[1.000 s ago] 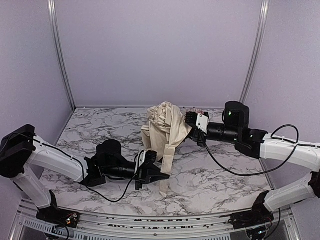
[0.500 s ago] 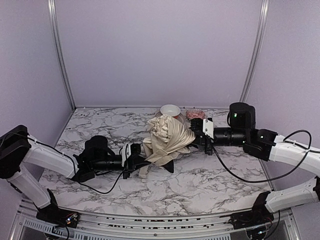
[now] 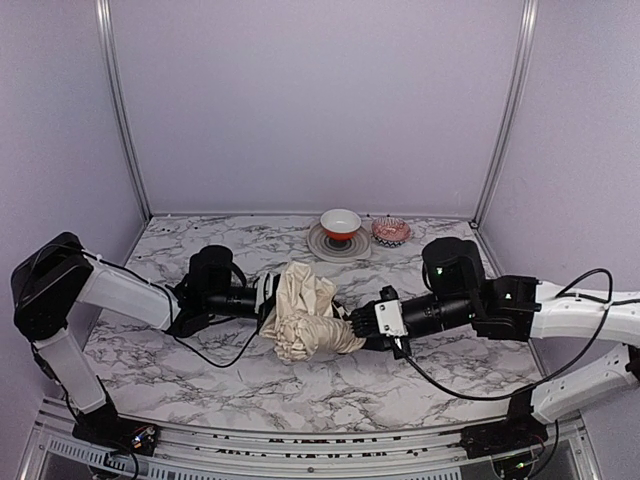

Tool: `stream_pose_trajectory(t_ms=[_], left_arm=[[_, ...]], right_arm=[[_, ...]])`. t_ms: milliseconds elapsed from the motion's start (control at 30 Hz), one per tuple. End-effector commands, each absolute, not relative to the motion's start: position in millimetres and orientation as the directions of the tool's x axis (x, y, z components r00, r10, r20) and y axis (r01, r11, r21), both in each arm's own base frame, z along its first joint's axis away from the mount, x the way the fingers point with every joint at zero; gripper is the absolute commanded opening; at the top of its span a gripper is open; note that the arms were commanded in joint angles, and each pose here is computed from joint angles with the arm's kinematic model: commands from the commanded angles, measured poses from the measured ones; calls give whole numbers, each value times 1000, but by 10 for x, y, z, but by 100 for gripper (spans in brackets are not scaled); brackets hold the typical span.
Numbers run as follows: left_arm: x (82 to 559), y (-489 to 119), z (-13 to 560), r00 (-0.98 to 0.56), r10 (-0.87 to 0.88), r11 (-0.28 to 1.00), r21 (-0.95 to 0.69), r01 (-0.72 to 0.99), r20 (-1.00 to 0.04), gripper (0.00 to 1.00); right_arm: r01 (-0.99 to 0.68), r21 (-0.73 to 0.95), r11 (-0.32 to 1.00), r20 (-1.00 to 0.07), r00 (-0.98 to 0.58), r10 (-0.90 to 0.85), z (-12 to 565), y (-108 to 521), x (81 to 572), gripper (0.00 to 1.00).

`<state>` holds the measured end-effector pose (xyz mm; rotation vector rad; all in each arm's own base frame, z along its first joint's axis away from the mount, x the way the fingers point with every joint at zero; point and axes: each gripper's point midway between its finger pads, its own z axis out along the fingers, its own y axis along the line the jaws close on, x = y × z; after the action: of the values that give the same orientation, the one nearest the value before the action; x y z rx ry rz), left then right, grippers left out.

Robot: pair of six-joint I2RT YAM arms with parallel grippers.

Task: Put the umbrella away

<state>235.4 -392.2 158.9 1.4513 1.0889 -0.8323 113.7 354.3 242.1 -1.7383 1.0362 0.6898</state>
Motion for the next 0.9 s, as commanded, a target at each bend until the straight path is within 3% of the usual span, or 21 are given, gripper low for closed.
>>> stream_pose_trajectory(t_ms=[0,200,400,567,867], left_arm=[[3069,-3525,1516,326,351,207,413,887,-878,0],[3142,-3511,1812,445,368,173,530,830,-816,0],[2750,-3721,2015,571,319,86,624,777,-756,0],[2617,-3773,1798,637,419,42,715,698,-647,0],[2952,-3779,1057,580,615,-3,735,678,-533,0]], right_arm=[[-818,-382,-429,-838,503,-212,2308,3648,384,0],[-877,-275,-394,-780,443,-443,1475,3697,507,0],[-886,-296,-356,-556,463,-690,572,3779,809,0],[-899,-240,-366,-427,437,-792,183,3714,889,0],[-911,-98,-400,-367,407,-837,-94,3641,722,0]])
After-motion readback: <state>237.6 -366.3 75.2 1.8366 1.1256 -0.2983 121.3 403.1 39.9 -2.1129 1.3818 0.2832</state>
